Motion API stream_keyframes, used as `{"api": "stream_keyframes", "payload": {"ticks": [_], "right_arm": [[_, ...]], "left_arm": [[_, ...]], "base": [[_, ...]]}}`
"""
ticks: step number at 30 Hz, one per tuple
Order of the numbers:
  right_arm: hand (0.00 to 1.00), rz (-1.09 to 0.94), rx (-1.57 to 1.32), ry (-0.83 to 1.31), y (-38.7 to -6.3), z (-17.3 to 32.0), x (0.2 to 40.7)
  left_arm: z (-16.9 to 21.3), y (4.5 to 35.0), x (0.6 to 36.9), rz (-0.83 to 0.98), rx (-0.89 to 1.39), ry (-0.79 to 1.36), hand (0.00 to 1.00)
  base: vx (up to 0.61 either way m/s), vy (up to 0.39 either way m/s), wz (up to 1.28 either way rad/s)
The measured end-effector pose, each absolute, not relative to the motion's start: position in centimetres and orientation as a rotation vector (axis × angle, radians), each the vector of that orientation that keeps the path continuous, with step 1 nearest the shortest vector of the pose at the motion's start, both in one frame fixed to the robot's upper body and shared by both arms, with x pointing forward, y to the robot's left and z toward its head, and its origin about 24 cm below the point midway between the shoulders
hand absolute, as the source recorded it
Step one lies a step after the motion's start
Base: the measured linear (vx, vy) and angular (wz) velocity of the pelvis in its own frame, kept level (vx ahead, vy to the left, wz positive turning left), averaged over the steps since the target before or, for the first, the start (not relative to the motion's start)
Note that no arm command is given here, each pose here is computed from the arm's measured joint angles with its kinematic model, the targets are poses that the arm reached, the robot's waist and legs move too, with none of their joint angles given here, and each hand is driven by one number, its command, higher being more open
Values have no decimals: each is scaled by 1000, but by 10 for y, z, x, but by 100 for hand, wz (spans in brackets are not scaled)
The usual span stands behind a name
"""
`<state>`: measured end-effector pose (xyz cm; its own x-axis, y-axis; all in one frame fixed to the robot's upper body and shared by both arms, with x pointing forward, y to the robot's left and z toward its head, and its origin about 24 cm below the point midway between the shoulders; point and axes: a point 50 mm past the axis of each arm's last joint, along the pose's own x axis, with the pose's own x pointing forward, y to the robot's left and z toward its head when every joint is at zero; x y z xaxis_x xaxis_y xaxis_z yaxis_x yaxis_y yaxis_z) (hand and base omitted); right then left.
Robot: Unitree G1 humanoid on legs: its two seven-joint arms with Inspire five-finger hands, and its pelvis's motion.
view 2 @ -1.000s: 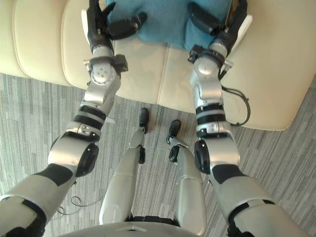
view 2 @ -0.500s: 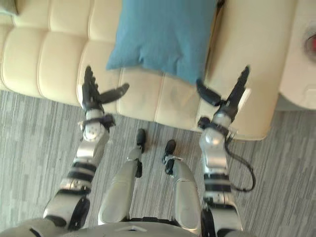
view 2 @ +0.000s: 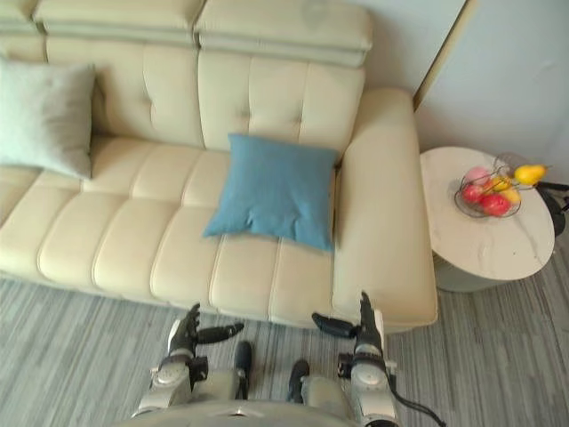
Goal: Pick up cushions and gather them together orderly.
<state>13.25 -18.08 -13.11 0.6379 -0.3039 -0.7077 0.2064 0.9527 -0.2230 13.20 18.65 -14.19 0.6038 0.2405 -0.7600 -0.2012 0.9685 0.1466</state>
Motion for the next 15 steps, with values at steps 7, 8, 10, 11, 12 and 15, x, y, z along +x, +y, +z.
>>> {"api": "stream_keyframes", "payload": {"ticks": [7, 8, 10, 11, 12, 15], "right_arm": [[100, -327, -107, 990, -187, -151, 102], [100, -329, -105, 993, -187, -151, 102], [100, -319, -105, 991, -185, -151, 107], [100, -309, -108, 987, -183, -150, 111], [100, -301, -108, 985, -181, -150, 113], [100, -281, -104, 968, -175, -148, 122]], "left_arm": [[-151, 195, 113, 284, 52, 964, 100], [-151, 196, 112, 286, 53, 968, 100], [-151, 197, 112, 283, 65, 968, 100], [-151, 197, 112, 279, 74, 967, 100], [-150, 197, 114, 279, 74, 961, 100], [-146, 195, 128, 277, 72, 929, 100]], "base": [[28, 29, -34], [-17, 58, -49], [-92, 76, -55], [-107, 52, -41], [-181, 16, -32], [-156, -1, 2]]}}
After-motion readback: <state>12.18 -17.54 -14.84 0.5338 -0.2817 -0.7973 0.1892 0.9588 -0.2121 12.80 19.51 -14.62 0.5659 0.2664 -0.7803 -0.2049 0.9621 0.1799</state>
